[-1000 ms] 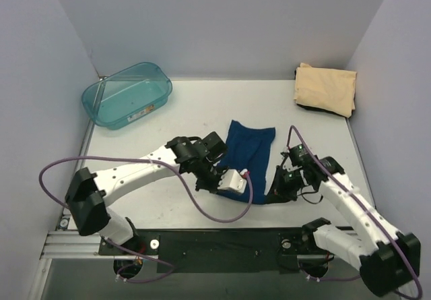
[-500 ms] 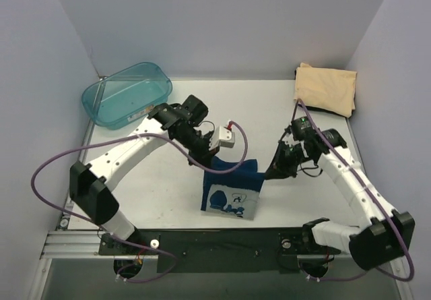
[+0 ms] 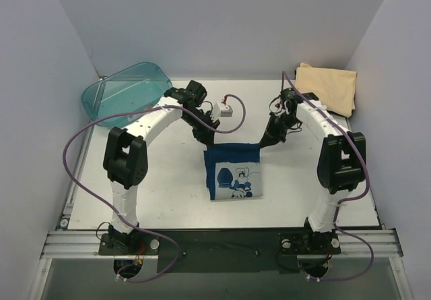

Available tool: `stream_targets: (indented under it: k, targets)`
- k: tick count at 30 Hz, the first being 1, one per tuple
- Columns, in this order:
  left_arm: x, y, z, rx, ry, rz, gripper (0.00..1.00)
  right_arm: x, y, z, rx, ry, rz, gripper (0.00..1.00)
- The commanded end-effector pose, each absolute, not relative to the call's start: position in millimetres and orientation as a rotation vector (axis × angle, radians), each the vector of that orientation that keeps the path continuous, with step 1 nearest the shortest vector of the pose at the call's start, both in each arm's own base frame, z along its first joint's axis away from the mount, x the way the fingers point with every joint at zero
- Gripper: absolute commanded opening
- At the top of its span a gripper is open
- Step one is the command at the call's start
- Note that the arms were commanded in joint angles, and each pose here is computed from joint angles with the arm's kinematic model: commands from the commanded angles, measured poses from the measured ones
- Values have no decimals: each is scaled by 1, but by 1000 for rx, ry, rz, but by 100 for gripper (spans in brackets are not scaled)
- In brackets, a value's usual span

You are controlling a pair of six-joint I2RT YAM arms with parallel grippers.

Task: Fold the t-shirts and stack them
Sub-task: Fold the long partially folded tshirt into a neat square

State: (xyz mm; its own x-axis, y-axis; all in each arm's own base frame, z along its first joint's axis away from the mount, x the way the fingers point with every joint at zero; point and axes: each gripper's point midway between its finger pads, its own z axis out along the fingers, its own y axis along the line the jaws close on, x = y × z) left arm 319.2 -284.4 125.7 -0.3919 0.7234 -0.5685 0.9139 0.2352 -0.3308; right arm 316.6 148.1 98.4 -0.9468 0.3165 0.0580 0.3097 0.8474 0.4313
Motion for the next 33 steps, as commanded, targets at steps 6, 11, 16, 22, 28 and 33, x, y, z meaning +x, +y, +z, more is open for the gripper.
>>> stream_targets:
  k: [6, 11, 16, 22, 28, 33]
  targets:
    - [343, -275, 92, 1399, 2344, -864, 0, 369, 156, 89, 506, 2979, 729, 8]
    - [361, -269, 70, 1327, 2427, -747, 0, 385, 151, 78, 468, 2967, 664, 33]
    - [371, -254, 59, 1207, 2538, -633, 11, 379, 143, 95, 242, 2897, 638, 48]
    - [367, -233, 43, 1062, 2679, -502, 29, 319, 151, 63, 106, 3008, 671, 55]
    - [410, -223, 73, 807, 2608, -367, 66, 312, 162, 51, 49, 3000, 587, 54]
    - [427, -214, 133, 706, 2481, -336, 75, 320, 171, 86, -56, 2849, 470, 52]
